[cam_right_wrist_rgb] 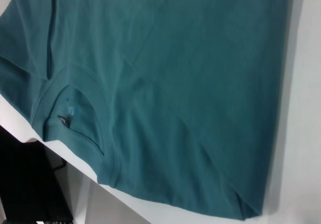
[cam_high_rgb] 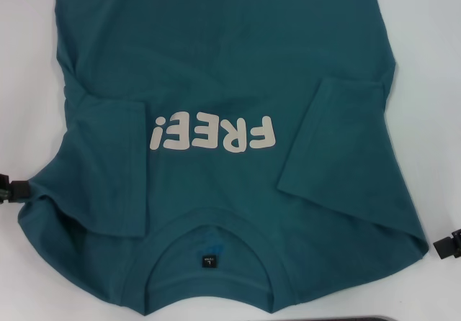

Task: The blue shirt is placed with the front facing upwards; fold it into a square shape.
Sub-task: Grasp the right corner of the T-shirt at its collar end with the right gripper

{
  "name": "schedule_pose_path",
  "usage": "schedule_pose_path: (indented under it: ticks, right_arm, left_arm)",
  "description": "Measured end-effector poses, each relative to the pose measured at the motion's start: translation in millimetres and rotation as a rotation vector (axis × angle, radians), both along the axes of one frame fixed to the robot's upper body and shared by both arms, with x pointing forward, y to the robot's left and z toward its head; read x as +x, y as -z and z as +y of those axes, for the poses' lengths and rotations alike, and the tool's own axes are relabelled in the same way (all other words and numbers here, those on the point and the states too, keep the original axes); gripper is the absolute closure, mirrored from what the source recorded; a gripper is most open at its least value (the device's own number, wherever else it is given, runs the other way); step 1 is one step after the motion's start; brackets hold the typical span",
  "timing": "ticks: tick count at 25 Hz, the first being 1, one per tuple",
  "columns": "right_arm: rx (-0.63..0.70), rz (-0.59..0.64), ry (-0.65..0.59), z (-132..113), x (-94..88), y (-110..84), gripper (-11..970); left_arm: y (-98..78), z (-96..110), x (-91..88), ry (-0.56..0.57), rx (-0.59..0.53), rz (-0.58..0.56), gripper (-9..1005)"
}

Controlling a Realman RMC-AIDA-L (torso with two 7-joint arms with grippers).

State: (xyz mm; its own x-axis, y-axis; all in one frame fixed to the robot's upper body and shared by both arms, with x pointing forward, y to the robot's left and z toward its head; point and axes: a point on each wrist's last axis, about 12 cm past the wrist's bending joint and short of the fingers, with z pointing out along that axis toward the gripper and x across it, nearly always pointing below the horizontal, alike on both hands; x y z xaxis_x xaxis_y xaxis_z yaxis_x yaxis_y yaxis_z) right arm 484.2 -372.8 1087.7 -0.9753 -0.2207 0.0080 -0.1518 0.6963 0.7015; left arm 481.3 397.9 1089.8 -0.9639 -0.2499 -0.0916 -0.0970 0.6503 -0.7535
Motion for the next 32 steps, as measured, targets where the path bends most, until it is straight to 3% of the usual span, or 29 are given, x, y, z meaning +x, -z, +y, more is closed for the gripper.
schedule_pose_path:
  ticks: [32]
  right_arm:
    - [-0.015,-0.029,-0.013,14,8.5,7.6,307]
  left_arm:
    - [1.1,3,-3.5,-0.011,0.000,0.008,946]
